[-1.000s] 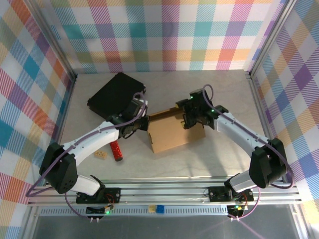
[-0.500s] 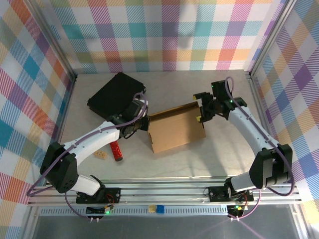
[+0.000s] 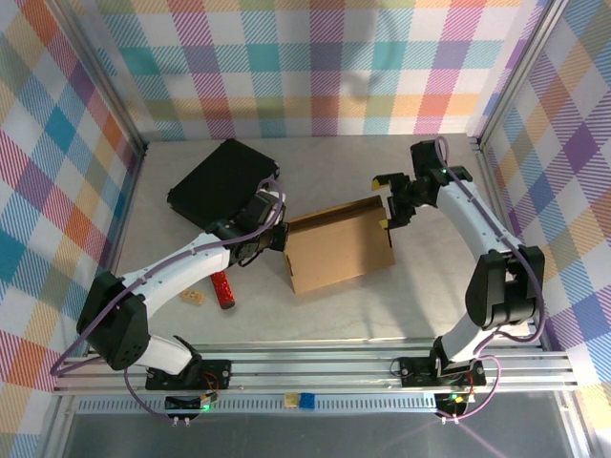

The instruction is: Fold the paper box

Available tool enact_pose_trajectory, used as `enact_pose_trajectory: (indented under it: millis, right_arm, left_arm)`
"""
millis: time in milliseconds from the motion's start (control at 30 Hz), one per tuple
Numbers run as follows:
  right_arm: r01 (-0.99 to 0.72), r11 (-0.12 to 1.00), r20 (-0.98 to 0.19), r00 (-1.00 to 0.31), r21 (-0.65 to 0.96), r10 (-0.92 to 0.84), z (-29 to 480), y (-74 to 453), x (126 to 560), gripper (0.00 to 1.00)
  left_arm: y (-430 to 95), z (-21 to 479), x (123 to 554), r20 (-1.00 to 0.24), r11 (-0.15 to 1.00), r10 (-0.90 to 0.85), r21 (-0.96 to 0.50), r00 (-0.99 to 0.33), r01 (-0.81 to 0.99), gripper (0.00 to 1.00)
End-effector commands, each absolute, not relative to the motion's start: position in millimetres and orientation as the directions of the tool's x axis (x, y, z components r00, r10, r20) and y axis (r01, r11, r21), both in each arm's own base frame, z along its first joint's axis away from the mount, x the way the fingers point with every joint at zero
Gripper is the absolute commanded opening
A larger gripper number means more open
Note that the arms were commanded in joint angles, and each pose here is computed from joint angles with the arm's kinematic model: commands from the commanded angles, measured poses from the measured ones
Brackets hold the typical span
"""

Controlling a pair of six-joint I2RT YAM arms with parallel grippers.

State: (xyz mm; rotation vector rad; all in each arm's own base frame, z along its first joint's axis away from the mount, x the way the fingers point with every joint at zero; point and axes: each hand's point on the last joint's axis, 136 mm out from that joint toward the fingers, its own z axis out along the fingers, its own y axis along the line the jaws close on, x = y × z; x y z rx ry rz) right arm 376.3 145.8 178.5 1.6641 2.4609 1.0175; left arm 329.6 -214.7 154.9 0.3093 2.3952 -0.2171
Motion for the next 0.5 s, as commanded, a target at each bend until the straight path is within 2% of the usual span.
enact_pose_trajectory:
  millis: [0, 167, 467]
  right_arm:
    - [0.836, 0.235, 0.362, -0.445, 0.496, 0.819, 186, 149, 378, 0.85]
    - [0.848, 0.255, 0.374, -0.449, 0.465, 0.811, 179, 149, 381, 0.85]
    - [0.868, 0.248, 0.39, -0.426, 0.43, 0.816, 164, 145, 372, 0.76]
  left_arm:
    - [-220, 165, 334, -0.694, 0.954, 0.192, -0.036, -0.694, 0.299, 0.0]
    - [-220, 171, 335, -0.706, 0.953, 0.206, -0.011, -0.678, 0.301, 0.0]
    - [-221, 178, 336, -0.717, 0.953, 0.216, 0.007, -0.663, 0.302, 0.0]
